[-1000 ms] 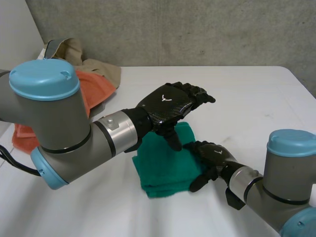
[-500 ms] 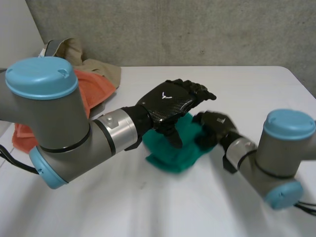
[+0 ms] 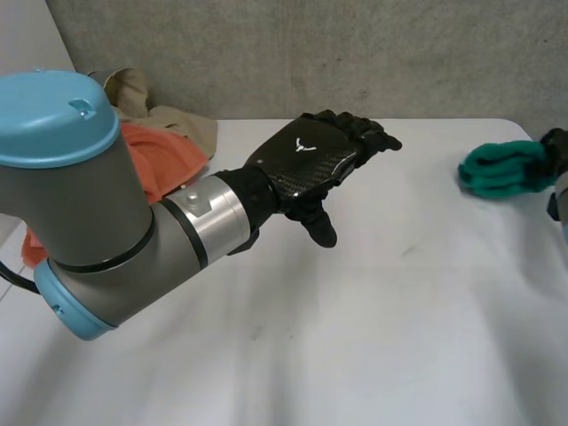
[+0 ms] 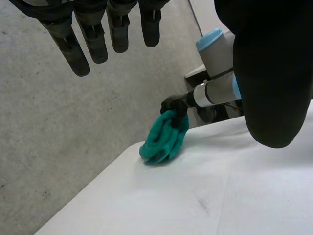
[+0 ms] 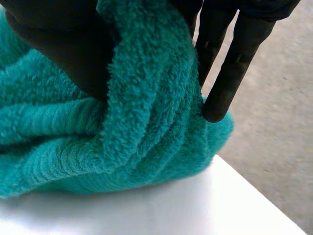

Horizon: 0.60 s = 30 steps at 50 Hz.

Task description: Fold the laundry.

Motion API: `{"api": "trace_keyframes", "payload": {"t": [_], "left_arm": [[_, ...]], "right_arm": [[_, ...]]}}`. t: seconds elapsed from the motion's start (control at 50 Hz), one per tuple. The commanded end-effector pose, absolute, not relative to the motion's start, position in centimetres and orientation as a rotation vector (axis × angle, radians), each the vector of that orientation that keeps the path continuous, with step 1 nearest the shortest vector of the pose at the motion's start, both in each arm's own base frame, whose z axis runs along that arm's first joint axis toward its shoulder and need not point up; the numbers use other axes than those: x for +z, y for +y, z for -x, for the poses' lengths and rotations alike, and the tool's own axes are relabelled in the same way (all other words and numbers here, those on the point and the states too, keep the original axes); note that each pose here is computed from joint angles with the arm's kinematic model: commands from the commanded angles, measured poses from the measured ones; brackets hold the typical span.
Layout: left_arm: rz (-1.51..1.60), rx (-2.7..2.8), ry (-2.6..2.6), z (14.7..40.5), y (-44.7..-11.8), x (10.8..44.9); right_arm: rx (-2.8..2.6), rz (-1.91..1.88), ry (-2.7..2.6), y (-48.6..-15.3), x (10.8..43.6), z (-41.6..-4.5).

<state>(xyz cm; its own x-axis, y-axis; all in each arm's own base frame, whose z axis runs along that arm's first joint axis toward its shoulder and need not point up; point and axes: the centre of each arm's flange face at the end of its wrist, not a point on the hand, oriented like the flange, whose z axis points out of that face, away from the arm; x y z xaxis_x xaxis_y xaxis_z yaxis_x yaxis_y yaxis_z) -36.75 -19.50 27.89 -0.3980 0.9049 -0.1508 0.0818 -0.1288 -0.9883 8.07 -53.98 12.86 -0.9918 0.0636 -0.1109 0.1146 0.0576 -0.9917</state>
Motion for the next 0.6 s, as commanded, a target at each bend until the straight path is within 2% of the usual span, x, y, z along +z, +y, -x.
{"api": "trace_keyframes", "payload": {"t": [0.02,0.2,0.4,0.52,0.6], "left_arm": [[1.140,1.582,-1.483,37.0,-19.0,27.6],[1.147,1.567,-1.481,37.1,-18.6,27.4],[1.150,1.562,-1.482,37.1,-18.4,27.3],[1.146,1.571,-1.483,37.1,-18.4,27.4],[1.128,1.594,-1.507,37.0,-18.7,27.4]], "right_arm": [[-2.126,-0.155,2.272,-55.0,12.3,-4.6],[-2.109,-0.115,2.314,-54.9,12.0,-3.2],[-2.257,0.154,2.641,-54.5,11.4,-1.2],[-2.425,0.393,2.734,-54.2,13.4,-1.5],[-2.557,0.467,2.591,-53.3,16.3,-3.2]]}}
